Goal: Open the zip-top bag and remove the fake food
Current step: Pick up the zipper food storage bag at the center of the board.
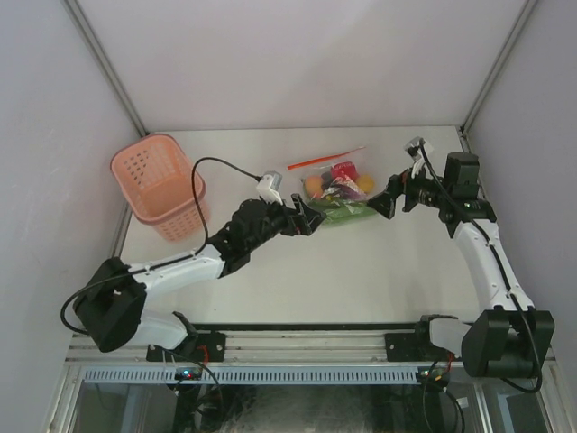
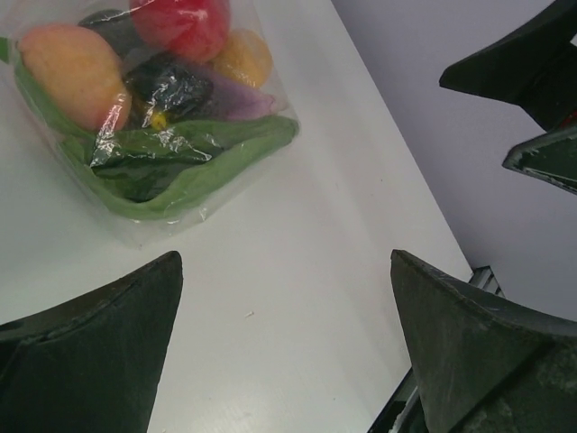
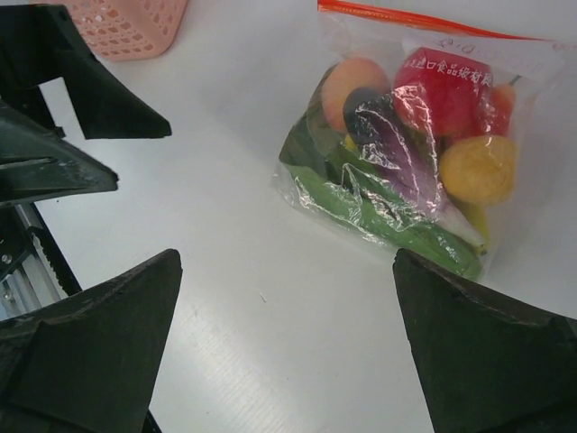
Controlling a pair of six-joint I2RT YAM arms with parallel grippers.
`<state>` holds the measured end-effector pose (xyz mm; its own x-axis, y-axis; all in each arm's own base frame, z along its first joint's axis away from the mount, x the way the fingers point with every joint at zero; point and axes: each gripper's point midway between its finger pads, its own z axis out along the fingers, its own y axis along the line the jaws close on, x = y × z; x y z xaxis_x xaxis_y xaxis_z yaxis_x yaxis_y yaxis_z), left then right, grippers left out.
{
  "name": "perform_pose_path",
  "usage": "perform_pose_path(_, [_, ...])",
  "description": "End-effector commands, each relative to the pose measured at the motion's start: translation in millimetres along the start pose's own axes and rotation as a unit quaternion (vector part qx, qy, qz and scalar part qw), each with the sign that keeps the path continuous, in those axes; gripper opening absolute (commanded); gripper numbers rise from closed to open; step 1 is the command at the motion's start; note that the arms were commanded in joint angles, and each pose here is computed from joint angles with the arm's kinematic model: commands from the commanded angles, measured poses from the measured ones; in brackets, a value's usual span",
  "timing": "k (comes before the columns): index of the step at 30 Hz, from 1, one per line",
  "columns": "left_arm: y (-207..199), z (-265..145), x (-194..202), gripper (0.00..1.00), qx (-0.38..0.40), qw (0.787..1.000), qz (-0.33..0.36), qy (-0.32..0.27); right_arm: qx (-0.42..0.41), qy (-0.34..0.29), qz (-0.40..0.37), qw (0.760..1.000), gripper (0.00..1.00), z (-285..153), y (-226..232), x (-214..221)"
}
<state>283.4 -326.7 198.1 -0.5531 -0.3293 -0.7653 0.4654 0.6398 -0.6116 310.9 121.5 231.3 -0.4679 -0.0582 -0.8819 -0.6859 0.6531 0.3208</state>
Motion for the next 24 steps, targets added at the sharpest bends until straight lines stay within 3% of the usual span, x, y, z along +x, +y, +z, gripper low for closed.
perform_pose_path(1, [-15.6,10.2,-19.1,1.00,0.048,0.997,-0.048,-0.038,-0.009,-0.028,-0.043,0.999,1.00,-3.0,-1.0,-15.2])
perform_pose_path(18, [51.2,58.2,-3.8,0.91,-0.105,0.992,-0.053,-0.044,0.018,-0.033,-0.026,0.999,1.00,-7.5,-19.8,-14.2])
perform_pose_path(24, [69.5,80.5,-5.5,0.92,-0.120,0.990,-0.057,-0.040,0.013,-0.033,-0.023,0.999,1.00,-6.1,-18.5,-13.9])
